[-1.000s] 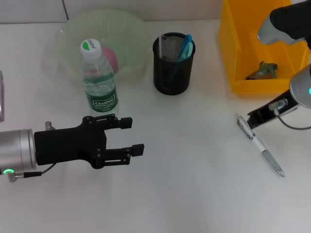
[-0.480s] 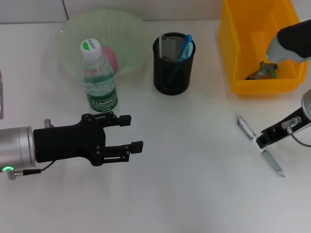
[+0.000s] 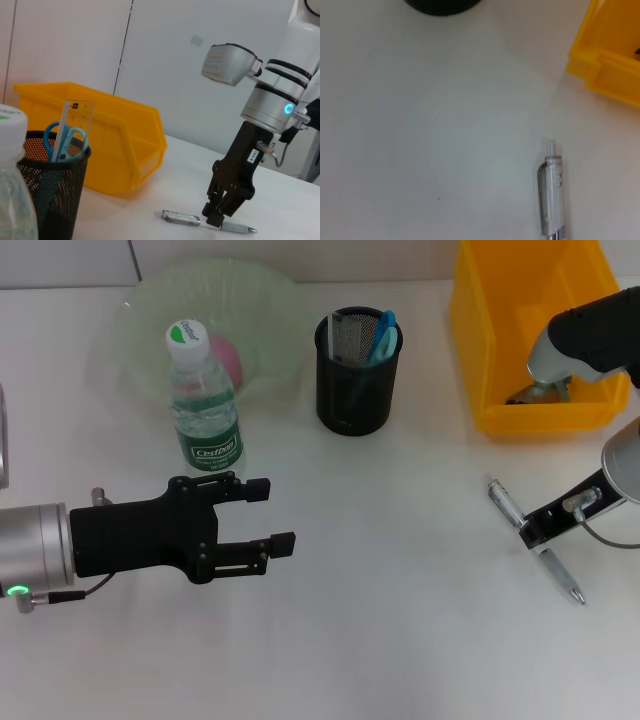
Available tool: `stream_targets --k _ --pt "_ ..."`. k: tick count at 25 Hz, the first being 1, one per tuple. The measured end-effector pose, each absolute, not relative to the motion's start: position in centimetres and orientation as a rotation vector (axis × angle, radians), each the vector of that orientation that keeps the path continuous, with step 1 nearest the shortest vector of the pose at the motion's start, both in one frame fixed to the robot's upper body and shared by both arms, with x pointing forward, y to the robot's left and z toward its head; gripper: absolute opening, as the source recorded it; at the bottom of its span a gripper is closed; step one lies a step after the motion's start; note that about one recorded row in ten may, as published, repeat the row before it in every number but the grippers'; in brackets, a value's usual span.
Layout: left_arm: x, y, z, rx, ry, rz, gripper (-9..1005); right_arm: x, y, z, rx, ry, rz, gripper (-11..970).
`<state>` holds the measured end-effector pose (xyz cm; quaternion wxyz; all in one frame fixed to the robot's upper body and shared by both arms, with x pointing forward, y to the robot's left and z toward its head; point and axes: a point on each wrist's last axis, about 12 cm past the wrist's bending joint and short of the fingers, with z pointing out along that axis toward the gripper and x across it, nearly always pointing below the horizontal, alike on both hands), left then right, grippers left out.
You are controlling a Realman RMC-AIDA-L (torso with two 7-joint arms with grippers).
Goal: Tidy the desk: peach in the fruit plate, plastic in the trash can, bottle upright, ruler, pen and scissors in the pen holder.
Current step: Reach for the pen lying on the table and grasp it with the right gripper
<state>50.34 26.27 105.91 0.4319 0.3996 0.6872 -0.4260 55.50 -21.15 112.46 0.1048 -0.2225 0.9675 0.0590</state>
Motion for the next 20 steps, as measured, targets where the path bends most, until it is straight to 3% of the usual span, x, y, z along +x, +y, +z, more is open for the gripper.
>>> stream_targets --k 7,12,20 --pt "50.40 26.19 105.93 0.993 1.710 -1.061 777 55.51 -20.98 112.17 -0.660 2.853 0.173 210" --pt "50.42 26.17 105.95 0.995 1.708 -1.059 778 55.57 -20.91 112.20 -0.663 2.849 0.172 211" --pt "50.37 26.43 105.98 0.978 1.705 -1.053 778 55.50 -20.72 112.17 -0.679 2.844 0.165 110"
